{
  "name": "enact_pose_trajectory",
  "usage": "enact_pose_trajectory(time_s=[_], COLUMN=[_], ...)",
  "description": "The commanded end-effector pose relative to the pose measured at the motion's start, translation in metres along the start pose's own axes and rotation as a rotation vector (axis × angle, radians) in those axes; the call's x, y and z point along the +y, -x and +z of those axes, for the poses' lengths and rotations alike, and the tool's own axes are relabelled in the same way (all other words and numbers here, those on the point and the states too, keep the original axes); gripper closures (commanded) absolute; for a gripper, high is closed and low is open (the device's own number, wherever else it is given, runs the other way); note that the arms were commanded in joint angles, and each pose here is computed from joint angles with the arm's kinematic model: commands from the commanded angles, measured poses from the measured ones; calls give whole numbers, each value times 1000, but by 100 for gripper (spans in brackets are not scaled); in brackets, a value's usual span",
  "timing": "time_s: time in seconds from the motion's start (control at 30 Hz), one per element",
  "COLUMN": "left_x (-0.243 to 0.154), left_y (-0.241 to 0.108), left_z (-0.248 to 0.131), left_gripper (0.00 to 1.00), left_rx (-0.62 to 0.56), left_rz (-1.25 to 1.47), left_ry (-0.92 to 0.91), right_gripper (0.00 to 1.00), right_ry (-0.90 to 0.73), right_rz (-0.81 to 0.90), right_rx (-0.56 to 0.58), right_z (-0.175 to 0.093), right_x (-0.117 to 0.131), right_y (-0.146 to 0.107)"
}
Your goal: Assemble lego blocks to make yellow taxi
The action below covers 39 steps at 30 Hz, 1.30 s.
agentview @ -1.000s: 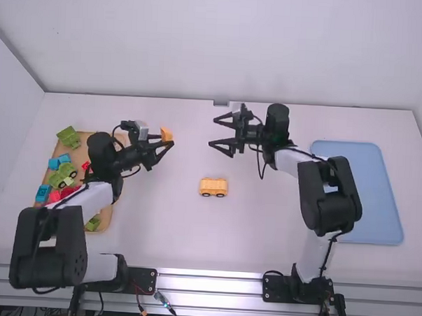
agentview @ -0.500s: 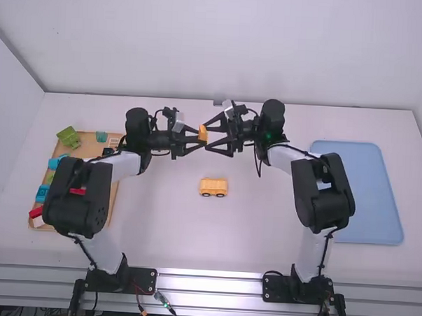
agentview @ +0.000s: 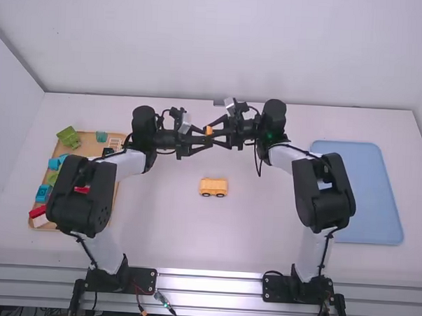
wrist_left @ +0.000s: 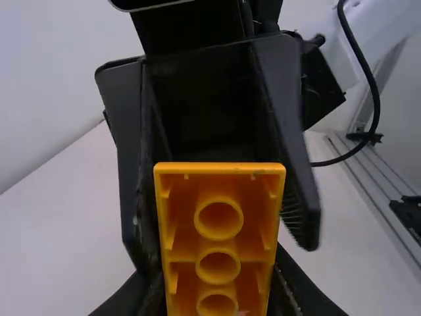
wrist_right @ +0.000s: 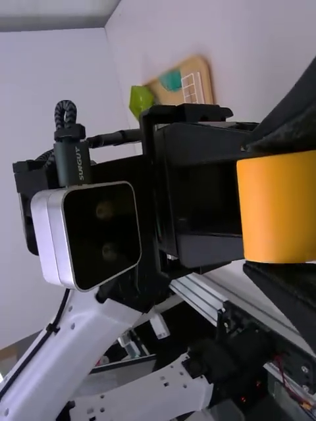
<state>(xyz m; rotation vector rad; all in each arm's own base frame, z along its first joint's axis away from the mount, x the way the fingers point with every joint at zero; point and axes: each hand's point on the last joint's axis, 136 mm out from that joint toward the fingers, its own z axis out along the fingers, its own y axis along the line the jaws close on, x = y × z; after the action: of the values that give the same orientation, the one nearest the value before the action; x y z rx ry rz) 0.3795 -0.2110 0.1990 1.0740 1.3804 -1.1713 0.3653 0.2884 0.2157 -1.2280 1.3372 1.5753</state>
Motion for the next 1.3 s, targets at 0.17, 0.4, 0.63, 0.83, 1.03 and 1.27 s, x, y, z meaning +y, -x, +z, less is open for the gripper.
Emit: enact_pose_trajectory(time_s=[0.17, 0.4, 0.63, 0.83, 1.03, 1.27], left_x=[7, 7, 12, 12, 15, 6], left_y=[1, 1, 1, 1, 0, -12], left_z=[1, 2, 1, 1, 1, -10], left_gripper=[98, 98, 98, 33, 1, 1], left_rx=[1, 1, 1, 2, 1, 23], left_rz=[3, 3, -15, -15, -47, -151], left_ry=[32, 31, 57, 58, 77, 16], right_gripper=[64, 59, 78, 89, 95, 100], right_ry=[20, 36, 40, 32, -135, -580], right_rz=[-18, -46, -46, -64, -40, 78], right_rx=[7, 14, 16, 12, -35, 39], right_z=[-1, -1, -1, -1, -14, -52], right_x=[2, 4, 4, 3, -28, -100], right_y=[4, 1, 1, 1, 6, -28])
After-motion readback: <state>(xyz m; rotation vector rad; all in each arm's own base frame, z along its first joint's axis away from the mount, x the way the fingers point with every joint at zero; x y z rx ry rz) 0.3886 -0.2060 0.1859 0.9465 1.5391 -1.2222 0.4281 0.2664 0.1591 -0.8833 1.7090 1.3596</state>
